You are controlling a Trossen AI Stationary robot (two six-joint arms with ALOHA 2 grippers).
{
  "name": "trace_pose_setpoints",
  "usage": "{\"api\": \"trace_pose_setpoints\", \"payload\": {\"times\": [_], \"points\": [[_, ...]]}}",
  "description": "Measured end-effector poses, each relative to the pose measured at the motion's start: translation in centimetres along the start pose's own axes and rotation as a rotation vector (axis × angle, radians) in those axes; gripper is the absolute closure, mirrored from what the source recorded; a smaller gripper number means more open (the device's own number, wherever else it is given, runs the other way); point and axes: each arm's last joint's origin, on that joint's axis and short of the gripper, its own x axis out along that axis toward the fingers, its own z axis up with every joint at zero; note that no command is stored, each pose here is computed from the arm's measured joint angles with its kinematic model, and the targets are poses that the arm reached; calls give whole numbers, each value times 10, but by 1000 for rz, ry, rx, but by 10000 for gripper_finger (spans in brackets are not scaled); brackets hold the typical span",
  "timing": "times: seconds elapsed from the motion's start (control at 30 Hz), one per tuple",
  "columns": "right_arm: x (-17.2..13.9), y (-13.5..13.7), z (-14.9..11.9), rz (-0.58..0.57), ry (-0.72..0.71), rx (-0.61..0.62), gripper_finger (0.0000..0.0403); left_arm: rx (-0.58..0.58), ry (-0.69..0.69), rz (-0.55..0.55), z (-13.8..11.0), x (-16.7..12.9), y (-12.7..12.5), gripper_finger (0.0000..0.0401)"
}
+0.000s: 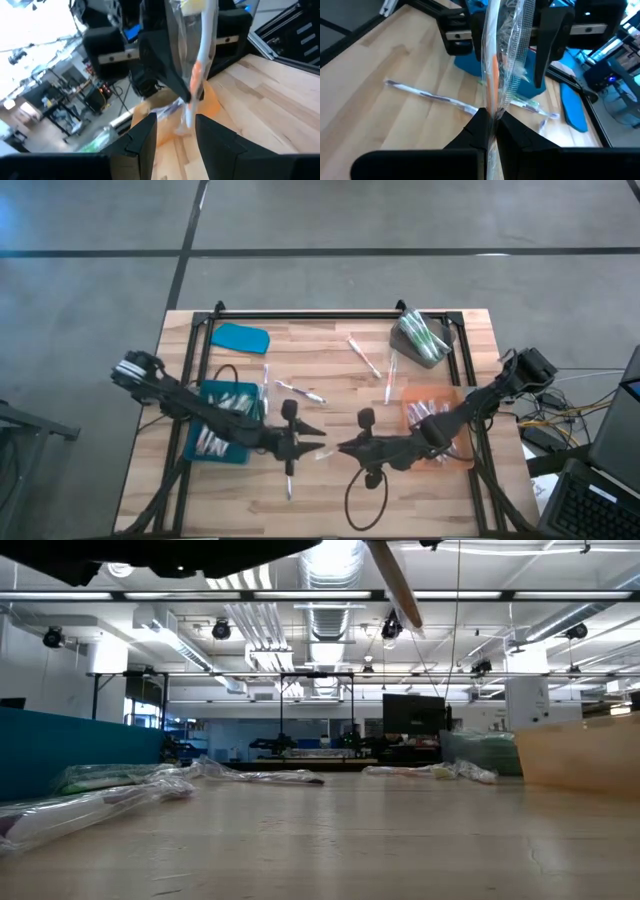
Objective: Pick & Place Toothbrushes
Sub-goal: Put the orange toothbrush into the blue bin
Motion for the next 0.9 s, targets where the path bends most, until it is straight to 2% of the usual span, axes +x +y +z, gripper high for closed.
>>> {"api": "trace_pose_setpoints", "payload": {"times": [0.13,0.33,0.63,0.9], "points": [[-8,4,4,11,-22,-6,390,36,-12,-11,4,10,-3,261],[-13,5,7,-46,-23,-29,390,27,-94,-89,14,14,-3,261],[-13,5,7,-48,-30,-30,390,5,-187,-110,36,25,2,261],[-13,5,8,-49,-37,-30,390,20,-188,-113,36,34,-2,278]]}}
